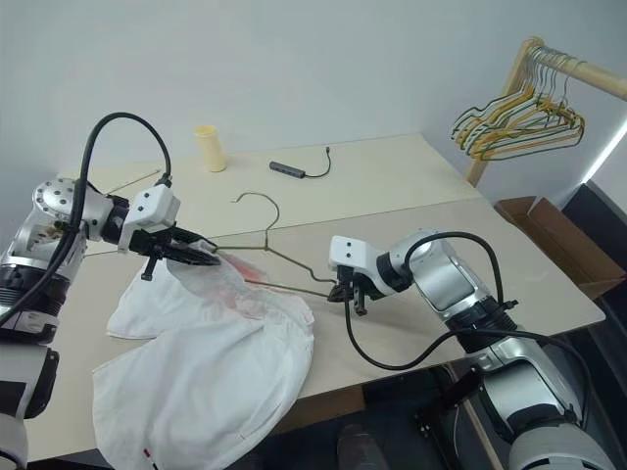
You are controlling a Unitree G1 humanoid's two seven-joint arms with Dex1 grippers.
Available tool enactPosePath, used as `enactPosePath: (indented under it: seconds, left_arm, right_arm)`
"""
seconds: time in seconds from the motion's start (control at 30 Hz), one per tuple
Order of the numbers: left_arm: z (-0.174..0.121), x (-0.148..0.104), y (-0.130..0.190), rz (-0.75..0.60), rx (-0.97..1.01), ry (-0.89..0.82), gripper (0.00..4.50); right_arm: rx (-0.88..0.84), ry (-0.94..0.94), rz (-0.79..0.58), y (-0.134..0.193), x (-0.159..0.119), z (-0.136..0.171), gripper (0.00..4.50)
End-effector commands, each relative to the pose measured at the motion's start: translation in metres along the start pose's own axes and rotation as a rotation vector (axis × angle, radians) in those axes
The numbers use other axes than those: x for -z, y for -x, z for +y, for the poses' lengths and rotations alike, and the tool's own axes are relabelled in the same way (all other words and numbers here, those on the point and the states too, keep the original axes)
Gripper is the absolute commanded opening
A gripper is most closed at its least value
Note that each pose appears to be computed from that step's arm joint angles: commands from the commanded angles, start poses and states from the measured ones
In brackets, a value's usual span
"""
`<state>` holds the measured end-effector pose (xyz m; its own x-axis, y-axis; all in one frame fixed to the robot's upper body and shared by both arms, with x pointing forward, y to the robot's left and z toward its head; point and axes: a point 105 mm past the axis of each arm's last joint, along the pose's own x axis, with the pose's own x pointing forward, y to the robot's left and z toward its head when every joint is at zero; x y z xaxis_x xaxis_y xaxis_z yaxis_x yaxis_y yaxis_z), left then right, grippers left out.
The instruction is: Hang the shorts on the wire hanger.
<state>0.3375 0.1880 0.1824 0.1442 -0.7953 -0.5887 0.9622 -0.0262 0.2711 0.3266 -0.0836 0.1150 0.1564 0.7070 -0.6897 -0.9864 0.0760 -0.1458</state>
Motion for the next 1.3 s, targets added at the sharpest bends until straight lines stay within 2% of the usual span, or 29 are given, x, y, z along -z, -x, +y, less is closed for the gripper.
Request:
enactPosePath:
  seconds: [0.03,0.27,0.4,0.63,0.73,0.83,0.93,1.03,1.13,1.3]
  left_arm:
    - [0.003,-0.008,0.006,0.004,-0.014,-0.045,0.06]
    - [0.012,-0.005,0.012,0.062,-0.104,-0.092,0.06]
    - [0.015,-0.005,0.020,0.068,-0.148,-0.100,0.06]
    - [0.020,-0.007,0.032,0.067,-0.207,-0.104,0.06]
    - [0.022,-0.010,0.038,0.029,-0.224,-0.086,0.06]
    - [0.022,-0.011,0.041,0.011,-0.227,-0.075,0.06]
    - [0.023,-0.010,0.043,0.017,-0.229,-0.074,0.06]
    - [0.024,-0.012,0.044,0.012,-0.234,-0.077,0.06]
    - [0.025,-0.014,0.045,0.013,-0.239,-0.078,0.06]
    - [0.025,-0.014,0.046,0.020,-0.243,-0.080,0.06]
  right_arm:
    - [0.027,0.098,-0.080,0.002,-0.024,0.000,0.00]
    - [0.137,0.149,-0.174,0.005,-0.037,-0.008,0.00]
    - [0.193,0.139,-0.190,0.014,-0.034,-0.010,1.07]
    - [0.326,-0.017,-0.243,0.055,-0.019,-0.017,3.46]
    - [0.342,-0.092,-0.275,0.074,-0.012,-0.006,3.46]
    - [0.286,-0.122,-0.297,0.076,-0.014,0.015,3.46]
    - [0.209,-0.192,-0.314,0.058,-0.021,0.035,3.46]
    - [0.137,-0.315,-0.329,0.025,-0.029,0.052,3.46]
    - [0.126,-0.409,-0.324,0.003,-0.032,0.059,3.46]
    - [0.115,-0.493,-0.320,-0.013,-0.036,0.065,3.46]
